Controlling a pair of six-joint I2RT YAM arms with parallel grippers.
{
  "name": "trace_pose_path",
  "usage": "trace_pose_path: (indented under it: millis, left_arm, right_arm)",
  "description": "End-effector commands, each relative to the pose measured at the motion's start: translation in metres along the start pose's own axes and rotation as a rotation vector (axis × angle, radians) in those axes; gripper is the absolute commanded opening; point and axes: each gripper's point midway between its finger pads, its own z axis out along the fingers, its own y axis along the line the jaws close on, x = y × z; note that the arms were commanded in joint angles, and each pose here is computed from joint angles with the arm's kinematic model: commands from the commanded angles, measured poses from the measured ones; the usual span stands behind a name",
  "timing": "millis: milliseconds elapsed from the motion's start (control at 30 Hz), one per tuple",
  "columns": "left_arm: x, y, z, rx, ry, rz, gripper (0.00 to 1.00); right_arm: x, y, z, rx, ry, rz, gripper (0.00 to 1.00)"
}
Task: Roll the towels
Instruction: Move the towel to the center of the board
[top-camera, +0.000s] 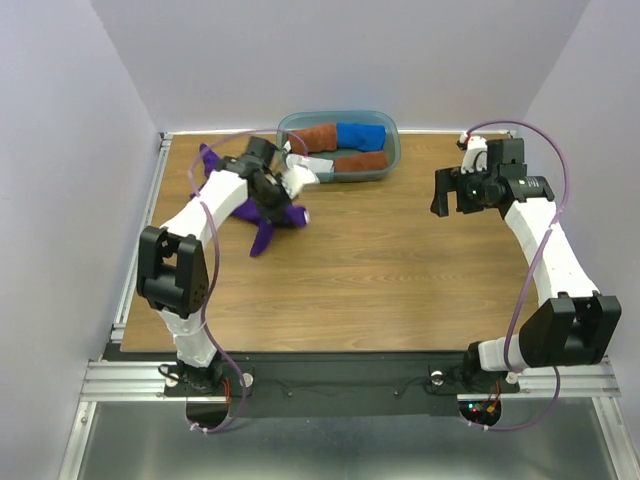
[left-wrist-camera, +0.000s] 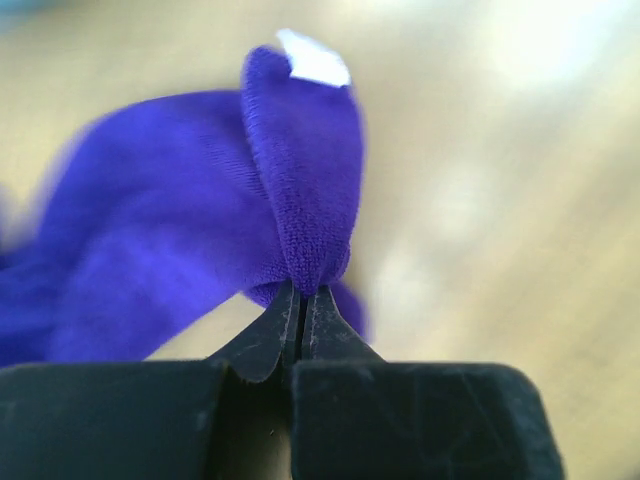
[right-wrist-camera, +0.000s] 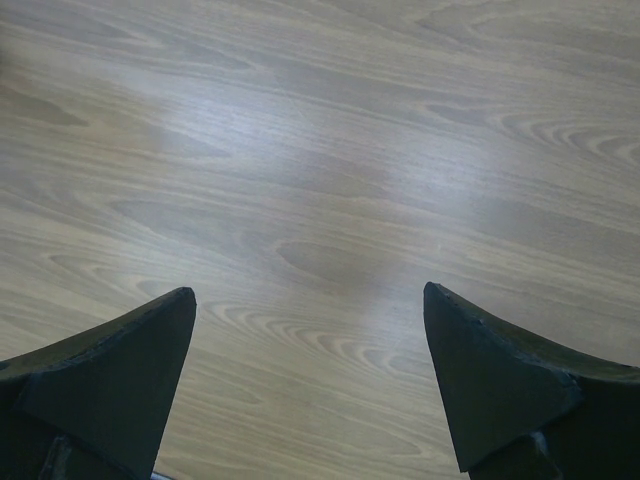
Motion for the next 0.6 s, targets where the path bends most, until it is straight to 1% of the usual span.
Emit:
trace_pose_path:
  millis: [0,33,67,100,133,167,233,267,367,400,433,467,533,567]
  left_arm:
    - [-0.004,-0.102,-0.006,0.311,0.009,0.061,0.0]
    - [-0.008,-0.116,-0.008,0.344,0.005,0.09,0.0]
    - [-0.009,-0.147,-0.008,0.419,0.025,0.144,0.0]
    - [-0.008,-0.159,-0.008,0.447,0.032,0.178,0.0]
    - [-0.005,-0.17,-0.01,0.471,0.035,0.205,0.0]
    - [0.007,-0.191,-0.008,0.529,0.061,0.243,0.0]
    - [0.02,-0.198,-0.011,0.534,0.073,0.265,0.0]
    - [0.038,-0.198,-0.006,0.522,0.117,0.269,0.0]
    - [0.067,-0.181,-0.009,0.443,0.16,0.296,0.0]
    - [0.088,-0.166,-0.005,0.39,0.204,0.276,0.0]
    - [0.093,-0.157,-0.007,0.357,0.199,0.299,0.0]
    - [0.113,-0.146,-0.008,0.322,0.245,0.282,0.0]
    - [0.128,-0.132,-0.008,0.276,0.285,0.291,0.07]
    - [0.132,-0.128,-0.009,0.259,0.297,0.28,0.12]
  right_arm:
    - [-0.008,0.011,-0.018,-0.045,-0.03,-0.012,1.0]
    - [-0.005,0.013,-0.017,-0.057,-0.019,-0.013,1.0]
    - [-0.002,0.015,-0.016,-0.076,-0.011,-0.016,1.0]
    - [0.001,0.016,-0.015,-0.082,-0.002,-0.015,1.0]
    - [0.004,0.017,-0.013,-0.091,0.01,-0.012,1.0]
    - [0.006,0.02,-0.011,-0.114,0.019,-0.018,1.0]
    - [0.011,0.022,-0.008,-0.13,0.041,-0.011,1.0]
    - [0.013,0.023,-0.005,-0.145,0.051,-0.013,0.99]
    - [0.016,0.027,-0.003,-0.168,0.066,-0.013,0.99]
    - [0.016,0.027,-0.003,-0.173,0.069,-0.016,0.99]
    - [0.017,0.028,-0.002,-0.18,0.07,-0.013,0.99]
    - [0.018,0.029,-0.001,-0.19,0.073,-0.014,0.99]
    - [0.019,0.032,-0.001,-0.205,0.077,-0.012,0.99]
    - [0.02,0.033,0.0,-0.21,0.08,-0.01,0.99]
